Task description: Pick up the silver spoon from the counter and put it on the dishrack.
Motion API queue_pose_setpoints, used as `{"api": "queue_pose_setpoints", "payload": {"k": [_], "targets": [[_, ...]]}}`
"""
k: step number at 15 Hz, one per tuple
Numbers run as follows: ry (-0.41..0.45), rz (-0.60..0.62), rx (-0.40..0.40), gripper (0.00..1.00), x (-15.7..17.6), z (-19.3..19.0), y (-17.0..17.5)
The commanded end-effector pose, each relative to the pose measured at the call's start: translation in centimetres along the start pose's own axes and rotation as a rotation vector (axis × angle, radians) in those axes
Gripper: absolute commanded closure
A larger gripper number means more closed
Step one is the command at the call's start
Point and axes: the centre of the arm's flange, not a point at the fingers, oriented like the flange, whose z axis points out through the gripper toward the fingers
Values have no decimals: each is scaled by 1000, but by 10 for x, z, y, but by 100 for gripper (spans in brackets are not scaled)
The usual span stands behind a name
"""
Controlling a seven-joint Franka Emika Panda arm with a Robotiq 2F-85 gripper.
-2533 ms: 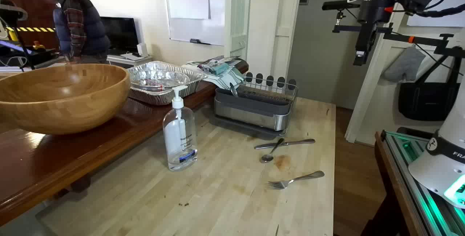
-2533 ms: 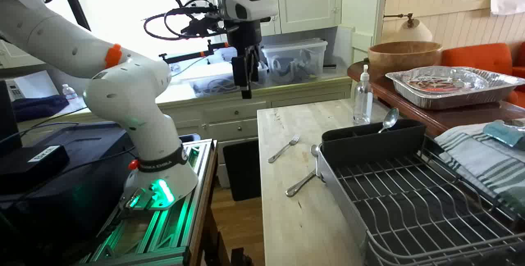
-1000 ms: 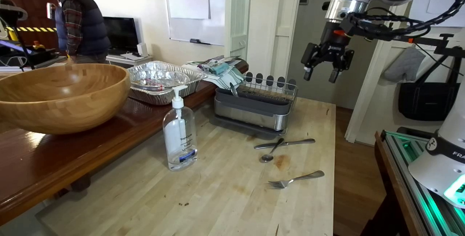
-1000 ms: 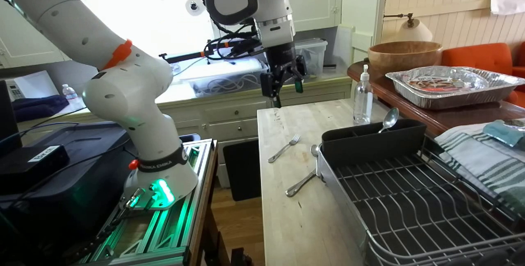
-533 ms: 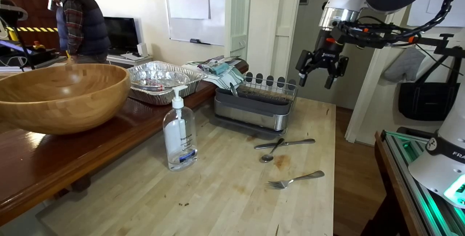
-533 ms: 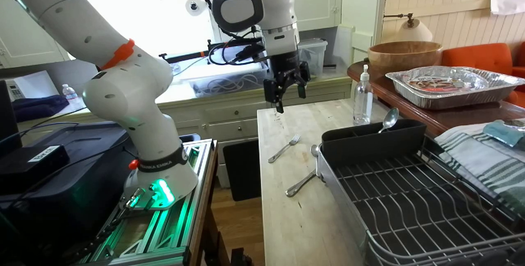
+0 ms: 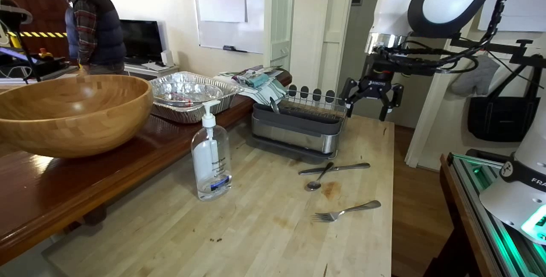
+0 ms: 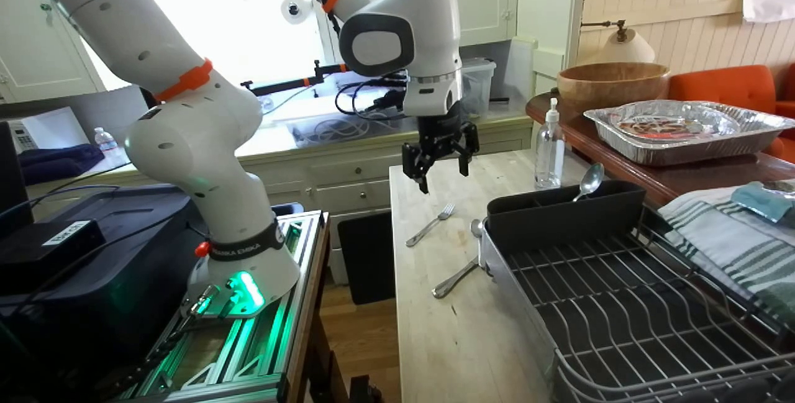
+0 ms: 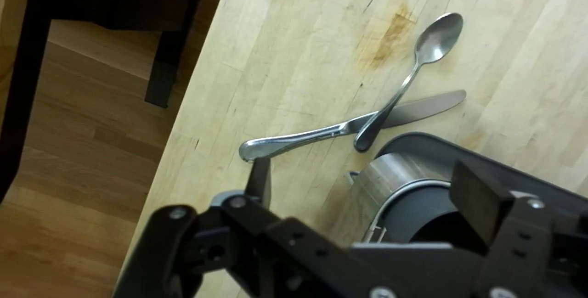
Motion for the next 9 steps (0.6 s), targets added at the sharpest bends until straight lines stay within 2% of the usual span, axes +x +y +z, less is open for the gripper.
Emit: {"api": "queue_pose_setpoints", "payload": {"k": [1, 9], "targets": [[0, 68, 8, 0, 0, 39, -20], [62, 106, 127, 0, -7, 91, -39]]}}
